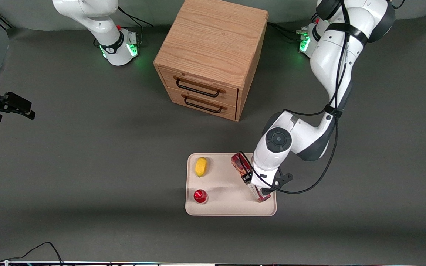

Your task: Place red cookie box on tray

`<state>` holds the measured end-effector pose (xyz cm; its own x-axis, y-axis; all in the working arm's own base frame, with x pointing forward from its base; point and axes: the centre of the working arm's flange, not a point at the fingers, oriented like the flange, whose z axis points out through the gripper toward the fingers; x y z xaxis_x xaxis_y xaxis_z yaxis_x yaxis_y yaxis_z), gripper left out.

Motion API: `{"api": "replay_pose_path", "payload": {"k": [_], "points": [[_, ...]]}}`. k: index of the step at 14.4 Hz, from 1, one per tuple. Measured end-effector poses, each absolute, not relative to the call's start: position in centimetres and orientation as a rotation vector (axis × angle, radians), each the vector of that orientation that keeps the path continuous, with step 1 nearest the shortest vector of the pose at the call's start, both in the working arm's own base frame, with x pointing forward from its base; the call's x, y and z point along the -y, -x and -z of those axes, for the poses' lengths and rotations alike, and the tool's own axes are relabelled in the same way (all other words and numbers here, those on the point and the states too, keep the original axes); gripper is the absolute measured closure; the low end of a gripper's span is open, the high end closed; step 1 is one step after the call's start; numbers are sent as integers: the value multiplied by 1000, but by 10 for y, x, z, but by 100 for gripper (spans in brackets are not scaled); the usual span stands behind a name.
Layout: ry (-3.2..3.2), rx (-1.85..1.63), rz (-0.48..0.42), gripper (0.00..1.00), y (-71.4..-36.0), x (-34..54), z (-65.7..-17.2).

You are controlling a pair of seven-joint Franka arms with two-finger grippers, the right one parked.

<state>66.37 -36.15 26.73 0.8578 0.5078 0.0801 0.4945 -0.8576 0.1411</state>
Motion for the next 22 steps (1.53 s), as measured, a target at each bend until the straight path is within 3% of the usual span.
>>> {"api": "replay_pose_path", "payload": {"k": [5, 12, 15, 19, 22], "points": [[-3010, -807, -172, 0, -660, 352, -333], [-3053, -834, -208, 0, -600, 330, -527], [-3088, -779, -159, 0, -571, 292, -597], [-3142, -672, -84, 0, -555, 206, -667], [-3168, -534, -38, 0, -553, 133, -694]]}}
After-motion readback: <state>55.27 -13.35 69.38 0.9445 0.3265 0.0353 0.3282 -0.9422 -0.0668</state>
